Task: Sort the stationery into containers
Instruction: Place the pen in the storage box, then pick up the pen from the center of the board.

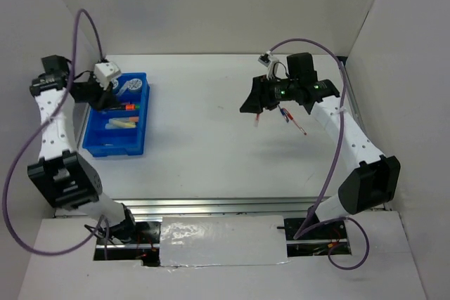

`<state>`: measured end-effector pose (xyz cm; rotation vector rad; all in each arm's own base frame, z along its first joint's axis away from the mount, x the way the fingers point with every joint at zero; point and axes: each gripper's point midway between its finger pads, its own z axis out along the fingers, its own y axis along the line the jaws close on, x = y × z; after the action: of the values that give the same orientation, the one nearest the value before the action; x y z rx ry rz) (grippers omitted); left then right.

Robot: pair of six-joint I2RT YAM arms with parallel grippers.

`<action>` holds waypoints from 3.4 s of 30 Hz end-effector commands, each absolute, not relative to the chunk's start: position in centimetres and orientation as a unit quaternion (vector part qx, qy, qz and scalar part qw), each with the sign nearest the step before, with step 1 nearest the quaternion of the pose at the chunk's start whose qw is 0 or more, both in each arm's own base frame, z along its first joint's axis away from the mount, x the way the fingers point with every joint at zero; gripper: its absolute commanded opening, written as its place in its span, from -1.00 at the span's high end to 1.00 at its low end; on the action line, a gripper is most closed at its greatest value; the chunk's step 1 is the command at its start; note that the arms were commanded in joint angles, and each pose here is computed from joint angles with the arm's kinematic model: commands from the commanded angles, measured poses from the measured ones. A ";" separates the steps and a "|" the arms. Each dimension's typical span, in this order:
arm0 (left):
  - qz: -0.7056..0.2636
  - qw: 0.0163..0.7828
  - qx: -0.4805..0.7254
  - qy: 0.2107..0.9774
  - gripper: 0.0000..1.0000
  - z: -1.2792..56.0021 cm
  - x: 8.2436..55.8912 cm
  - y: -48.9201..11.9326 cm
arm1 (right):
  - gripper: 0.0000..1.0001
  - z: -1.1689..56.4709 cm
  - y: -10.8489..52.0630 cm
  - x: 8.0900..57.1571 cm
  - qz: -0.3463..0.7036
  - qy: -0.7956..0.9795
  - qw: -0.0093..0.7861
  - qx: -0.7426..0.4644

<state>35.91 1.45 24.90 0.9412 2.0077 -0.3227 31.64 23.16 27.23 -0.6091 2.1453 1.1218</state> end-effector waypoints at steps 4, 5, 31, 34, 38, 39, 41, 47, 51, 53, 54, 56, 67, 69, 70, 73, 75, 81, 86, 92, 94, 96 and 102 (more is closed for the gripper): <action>-0.059 0.329 0.577 0.746 0.98 19.5 34.9 10.5 | -0.31 24.5 19.2 31.9 0.345 0.847 0.325 -0.238; -0.044 0.310 0.599 0.737 0.98 18.8 34.7 11.2 | -0.30 24.3 19.1 31.9 0.345 0.849 0.323 -0.237; -0.132 0.206 0.665 0.706 0.16 10.1 32.1 8.4 | -0.29 19.9 17.3 33.6 0.299 0.889 0.278 -0.209; -0.136 0.201 0.657 0.714 0.02 10.1 32.5 8.5 | -0.30 19.5 16.7 34.4 0.272 0.898 0.284 -0.196; -0.115 0.220 0.659 0.710 0.01 11.5 33.7 8.8 | -0.30 19.3 16.3 34.8 0.261 0.903 0.284 -0.192; -0.111 0.226 0.658 0.709 0.01 12.1 34.1 8.8 | -0.30 19.3 16.2 34.9 0.261 0.902 0.285 -0.192; -0.088 0.256 0.652 0.708 0.04 14.6 35.7 8.6 | -0.29 19.2 16.0 35.1 0.255 0.903 0.288 -0.190; -0.024 0.414 0.536 0.735 0.20 27.4 40.7 7.5 | -0.16 17.9 14.2 37.2 0.192 0.918 0.300 -0.173; -0.082 0.502 0.303 0.806 0.20 34.2 41.3 6.1 | 0.00 15.7 13.3 39.9 0.150 0.937 0.280 -0.148; -0.073 0.549 0.227 0.801 0.21 36.6 41.4 6.1 | -0.05 15.0 13.6 41.9 0.149 0.942 0.273 -0.123; -0.083 0.557 0.153 0.812 0.18 37.0 41.1 6.2 | -0.19 14.4 13.9 43.3 0.145 0.946 0.271 -0.103; -0.087 0.589 0.120 0.794 0.11 37.8 39.9 5.4 | -0.26 13.9 14.7 44.5 0.151 0.949 0.267 -0.075; -0.044 0.635 0.115 0.762 -0.65 37.2 35.7 2.2 | 0.05 5.5 16.7 48.5 0.094 0.969 0.227 -0.019; -0.034 0.627 0.118 0.769 -0.65 36.6 35.6 2.4 | 0.07 4.6 16.4 48.5 0.079 0.972 0.220 -0.018; -0.031 0.625 0.118 0.771 -0.65 36.4 35.5 2.5 | 0.08 4.1 16.4 48.4 0.072 0.973 0.217 -0.020; -0.023 0.622 0.128 0.772 -0.68 36.0 35.1 2.4 | 0.10 2.8 16.3 47.9 0.061 0.976 0.207 -0.025; -0.022 0.621 0.138 0.771 -0.68 35.7 34.9 2.2 | 0.10 2.4 15.6 48.0 0.041 0.977 0.207 -0.023; -0.016 0.609 0.151 0.779 -0.67 35.0 34.7 1.8 | 0.39 1.0 15.5 47.8 0.040 0.981 0.186 -0.032; -0.028 0.602 0.228 0.765 -0.67 34.8 34.0 0.3 | 0.94 1.2 16.7 46.7 0.063 0.979 0.174 -0.084; -0.106 0.559 0.459 0.683 -0.93 30.6 31.1 -6.2 | 1.00 10.2 20.2 41.6 0.211 0.948 0.187 -0.147; -0.119 0.529 0.557 0.629 -0.80 27.9 29.7 -9.8 | 1.00 14.6 21.6 39.1 0.272 0.923 0.199 -0.186; -0.099 0.509 0.597 0.612 -0.57 26.5 29.6 -11.5 | 1.00 16.6 23.6 34.9 0.353 0.887 0.177 -0.240; -0.152 0.474 0.687 0.529 -0.35 25.1 24.8 -18.3 | 1.00 20.7 27.6 26.6 0.476 0.815 0.119 -0.308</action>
<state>26.50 -16.33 24.05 1.5532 1.4708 -0.3933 32.06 25.31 19.21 -0.7495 2.4315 1.1023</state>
